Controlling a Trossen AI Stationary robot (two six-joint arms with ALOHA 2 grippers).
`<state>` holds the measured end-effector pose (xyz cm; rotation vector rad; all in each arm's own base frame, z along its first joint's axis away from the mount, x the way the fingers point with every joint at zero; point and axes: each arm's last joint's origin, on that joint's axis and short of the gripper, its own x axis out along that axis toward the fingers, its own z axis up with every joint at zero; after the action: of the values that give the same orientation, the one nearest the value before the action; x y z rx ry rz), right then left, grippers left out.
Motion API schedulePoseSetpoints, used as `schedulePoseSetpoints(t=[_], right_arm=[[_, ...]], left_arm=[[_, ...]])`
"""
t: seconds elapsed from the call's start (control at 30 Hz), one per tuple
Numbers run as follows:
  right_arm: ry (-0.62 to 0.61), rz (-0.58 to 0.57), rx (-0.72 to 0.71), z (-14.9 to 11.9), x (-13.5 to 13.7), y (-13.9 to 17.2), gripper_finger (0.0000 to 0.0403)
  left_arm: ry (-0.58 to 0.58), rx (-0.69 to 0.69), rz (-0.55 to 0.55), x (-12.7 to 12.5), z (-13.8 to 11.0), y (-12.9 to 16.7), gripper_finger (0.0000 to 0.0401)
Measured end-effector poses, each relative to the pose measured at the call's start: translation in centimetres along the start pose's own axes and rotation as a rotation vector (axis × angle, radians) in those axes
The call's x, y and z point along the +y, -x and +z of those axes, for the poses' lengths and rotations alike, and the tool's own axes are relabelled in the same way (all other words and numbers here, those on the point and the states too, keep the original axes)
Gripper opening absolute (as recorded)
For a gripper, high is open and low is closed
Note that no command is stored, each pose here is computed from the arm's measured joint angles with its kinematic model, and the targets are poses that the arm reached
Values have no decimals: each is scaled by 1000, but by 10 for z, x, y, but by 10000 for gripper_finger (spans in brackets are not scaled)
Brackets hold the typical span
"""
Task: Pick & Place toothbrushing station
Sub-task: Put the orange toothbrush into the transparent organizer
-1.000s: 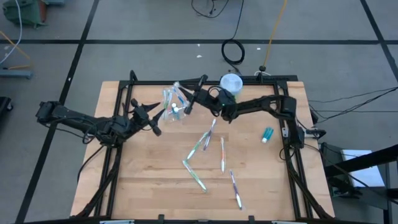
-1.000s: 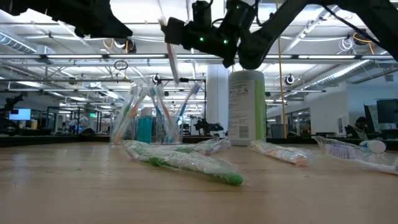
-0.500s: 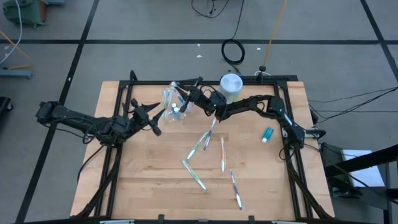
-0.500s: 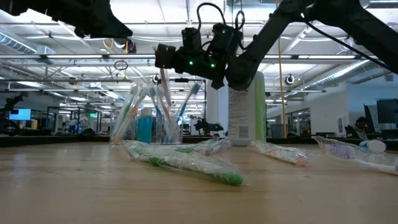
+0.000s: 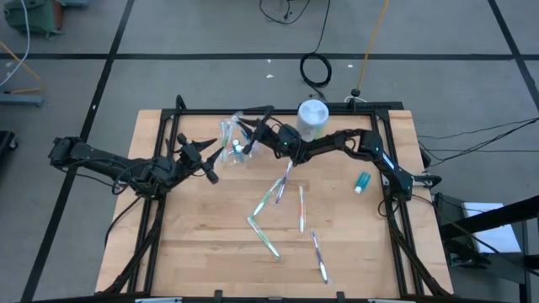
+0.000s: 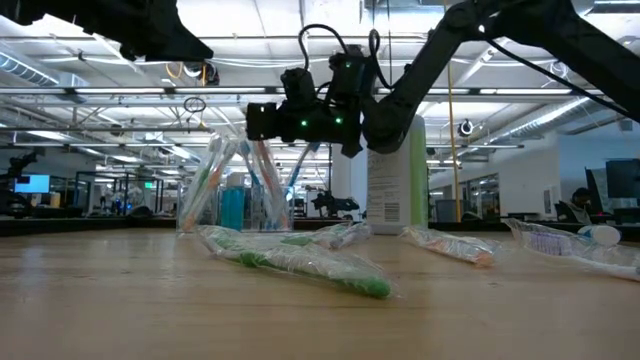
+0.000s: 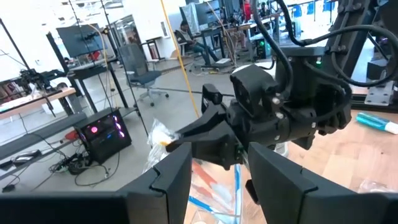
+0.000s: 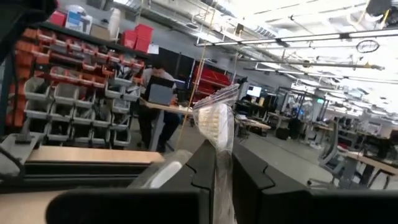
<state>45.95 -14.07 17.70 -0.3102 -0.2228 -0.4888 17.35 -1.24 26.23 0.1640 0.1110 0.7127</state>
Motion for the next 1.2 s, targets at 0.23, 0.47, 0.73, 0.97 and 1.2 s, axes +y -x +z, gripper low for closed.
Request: schedulePoseSetpoints(t=[0.23, 0.47, 0.73, 0.97, 1.2], right_arm=[[28, -133, 98, -6, 6, 8, 18], [66, -126, 141, -16, 16, 23, 18], [133, -99, 137, -14, 26, 27, 51], [98, -105, 137, -14, 26, 28, 108], [88, -266, 194, -12, 31, 31, 155]], left_arm=[[-2, 18, -7, -1, -3, 0, 161], [1, 21, -8, -1, -3, 0, 161], [1, 20, -8, -1, -3, 0, 161], [6, 20, -9, -1, -3, 0, 161], [10, 20, -9, -1, -3, 0, 161]])
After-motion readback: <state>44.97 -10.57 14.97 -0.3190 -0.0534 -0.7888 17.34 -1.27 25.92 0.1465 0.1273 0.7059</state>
